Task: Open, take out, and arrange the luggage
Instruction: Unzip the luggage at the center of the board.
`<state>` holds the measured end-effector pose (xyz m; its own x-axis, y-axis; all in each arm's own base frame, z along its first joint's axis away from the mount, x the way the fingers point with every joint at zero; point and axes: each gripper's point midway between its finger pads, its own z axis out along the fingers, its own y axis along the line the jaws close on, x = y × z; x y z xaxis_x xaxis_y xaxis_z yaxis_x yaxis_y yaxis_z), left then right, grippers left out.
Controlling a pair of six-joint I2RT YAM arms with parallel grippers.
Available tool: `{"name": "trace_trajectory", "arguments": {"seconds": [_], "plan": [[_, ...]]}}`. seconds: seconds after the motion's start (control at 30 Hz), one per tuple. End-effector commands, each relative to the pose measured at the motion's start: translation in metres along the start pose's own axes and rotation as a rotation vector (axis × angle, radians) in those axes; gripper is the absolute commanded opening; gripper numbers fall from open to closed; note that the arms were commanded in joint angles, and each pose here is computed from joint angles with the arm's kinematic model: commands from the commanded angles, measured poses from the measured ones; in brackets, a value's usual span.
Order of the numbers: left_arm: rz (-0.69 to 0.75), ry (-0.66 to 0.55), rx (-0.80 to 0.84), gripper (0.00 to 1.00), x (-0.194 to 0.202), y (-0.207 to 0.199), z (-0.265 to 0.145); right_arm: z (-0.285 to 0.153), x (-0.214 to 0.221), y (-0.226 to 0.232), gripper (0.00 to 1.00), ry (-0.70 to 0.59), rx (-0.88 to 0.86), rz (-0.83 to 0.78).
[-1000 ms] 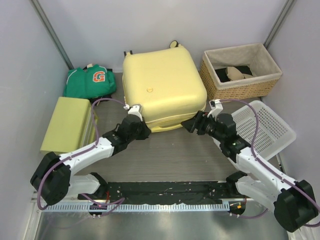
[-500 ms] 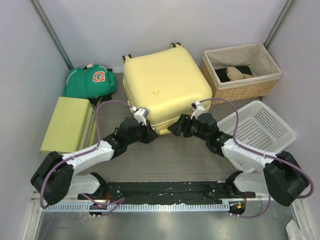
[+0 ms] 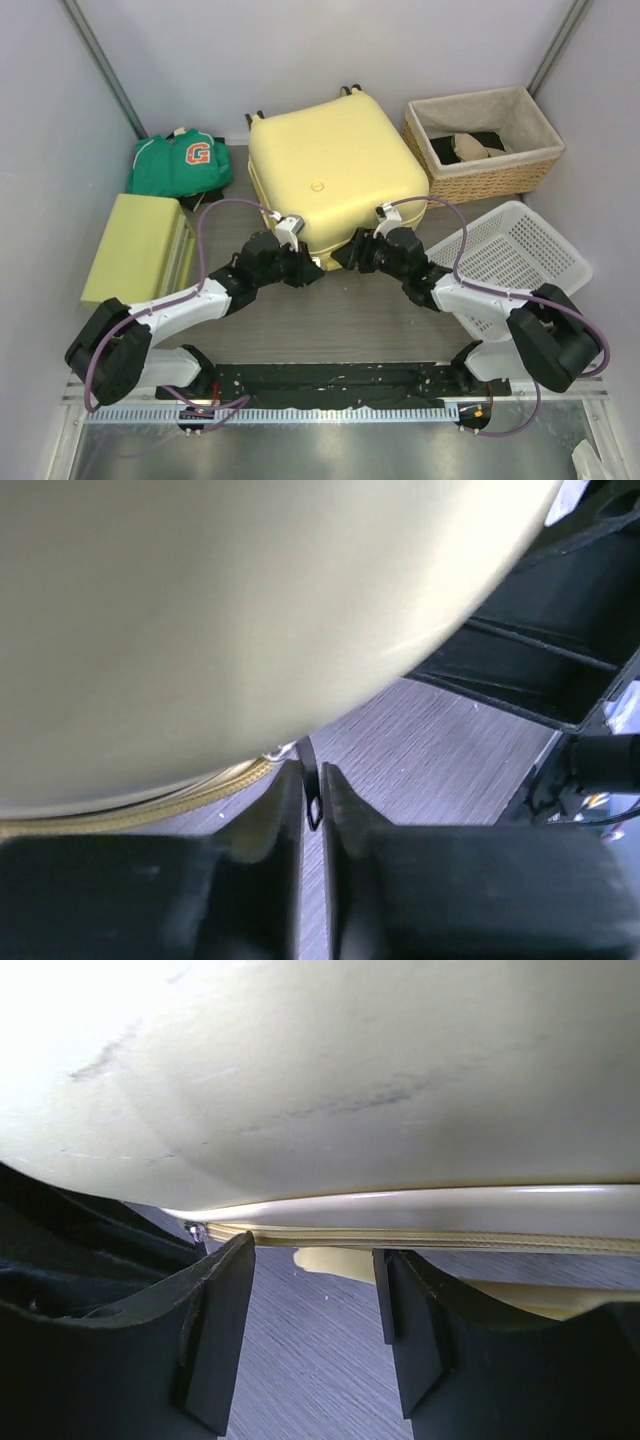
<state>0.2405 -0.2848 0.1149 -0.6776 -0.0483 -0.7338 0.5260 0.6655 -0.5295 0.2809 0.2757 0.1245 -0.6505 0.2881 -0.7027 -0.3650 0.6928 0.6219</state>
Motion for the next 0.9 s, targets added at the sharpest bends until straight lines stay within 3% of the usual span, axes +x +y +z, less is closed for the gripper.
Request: {"name": "trace_trajectory", "arguments": {"seconds": [0.0, 0.03, 0.1, 0.2, 0.33, 0.5, 0.7, 0.87], "plan": [[0.062, -0.078, 0.061, 0.42, -0.038, -0.033, -0.02, -0.005, -0.021, 0.035, 0.59, -0.076, -0.117, -0.047], [0.057, -0.095, 0.004, 0.53, -0.041, -0.022, -0.024, -0.007, -0.023, 0.039, 0.59, -0.083, -0.123, -0.054], [0.033, -0.069, -0.078, 0.66, -0.035, -0.007, -0.037, -0.011, -0.023, 0.045, 0.59, -0.08, -0.13, -0.077], [-0.001, -0.065, -0.154, 0.73, -0.034, 0.009, -0.06, -0.012, -0.022, 0.05, 0.58, -0.073, -0.131, -0.092], [-0.058, -0.083, -0.252, 0.79, -0.039, 0.032, -0.091, -0.009, -0.017, 0.056, 0.57, -0.057, -0.143, -0.096], [-0.112, -0.153, -0.252, 0.86, -0.065, 0.04, -0.112, -0.002, -0.011, 0.063, 0.55, -0.039, -0.163, -0.104], [-0.14, -0.202, -0.177, 0.99, -0.098, 0.029, -0.111, 0.002, -0.002, 0.072, 0.54, -0.014, -0.185, -0.104], [-0.176, -0.198, -0.223, 0.98, -0.102, 0.042, -0.101, 0.003, 0.006, 0.078, 0.52, -0.001, -0.195, -0.103]]}}
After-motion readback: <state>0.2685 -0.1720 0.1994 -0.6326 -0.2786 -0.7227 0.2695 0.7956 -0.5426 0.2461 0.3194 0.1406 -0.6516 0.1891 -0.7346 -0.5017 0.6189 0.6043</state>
